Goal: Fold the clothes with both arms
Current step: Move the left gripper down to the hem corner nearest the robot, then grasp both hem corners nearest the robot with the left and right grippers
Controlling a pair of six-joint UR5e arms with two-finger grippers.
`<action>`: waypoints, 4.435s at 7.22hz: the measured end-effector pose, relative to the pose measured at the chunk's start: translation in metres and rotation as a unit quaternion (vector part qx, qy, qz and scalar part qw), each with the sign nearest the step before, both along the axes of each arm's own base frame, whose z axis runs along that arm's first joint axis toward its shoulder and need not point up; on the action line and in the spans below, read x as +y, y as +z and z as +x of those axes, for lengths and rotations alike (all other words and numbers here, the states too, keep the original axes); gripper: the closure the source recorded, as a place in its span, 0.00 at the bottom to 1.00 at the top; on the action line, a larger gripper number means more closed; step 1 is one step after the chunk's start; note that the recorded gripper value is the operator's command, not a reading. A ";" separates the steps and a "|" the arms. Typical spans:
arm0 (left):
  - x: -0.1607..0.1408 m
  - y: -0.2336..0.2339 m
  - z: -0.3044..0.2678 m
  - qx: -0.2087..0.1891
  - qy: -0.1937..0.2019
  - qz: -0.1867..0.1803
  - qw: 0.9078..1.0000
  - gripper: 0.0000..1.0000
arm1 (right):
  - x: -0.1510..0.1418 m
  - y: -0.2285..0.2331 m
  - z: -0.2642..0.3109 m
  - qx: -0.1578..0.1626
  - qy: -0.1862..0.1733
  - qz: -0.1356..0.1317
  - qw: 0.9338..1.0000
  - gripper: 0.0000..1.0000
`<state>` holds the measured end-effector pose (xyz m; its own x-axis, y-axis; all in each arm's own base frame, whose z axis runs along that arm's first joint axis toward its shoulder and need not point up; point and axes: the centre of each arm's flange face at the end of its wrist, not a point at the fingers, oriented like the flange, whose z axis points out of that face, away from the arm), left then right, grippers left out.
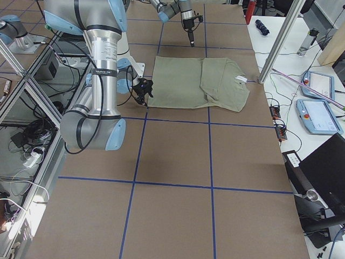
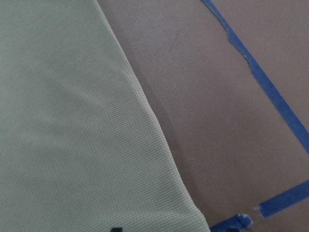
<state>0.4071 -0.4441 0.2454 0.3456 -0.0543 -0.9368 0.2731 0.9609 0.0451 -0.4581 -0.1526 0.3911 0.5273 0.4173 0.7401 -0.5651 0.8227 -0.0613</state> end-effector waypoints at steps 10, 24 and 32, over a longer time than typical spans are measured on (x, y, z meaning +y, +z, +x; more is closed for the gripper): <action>0.003 0.011 0.014 0.001 -0.005 -0.048 0.999 0.34 | -0.001 0.001 0.000 0.007 0.001 0.006 1.000 1.00; 0.250 0.072 0.094 -0.160 -0.031 -0.177 0.971 0.46 | -0.015 -0.027 0.015 -0.022 0.015 0.005 1.000 1.00; 0.252 0.082 0.105 -0.171 -0.029 -0.175 0.969 0.63 | -0.016 -0.027 0.015 -0.015 0.016 0.006 1.000 1.00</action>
<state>0.5120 -0.1918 0.3270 0.6186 -0.3776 -0.6890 0.3546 0.9167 -0.1840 -0.4431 -0.1683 0.3636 0.4912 0.4243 0.7607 -0.5894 0.8050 -0.0685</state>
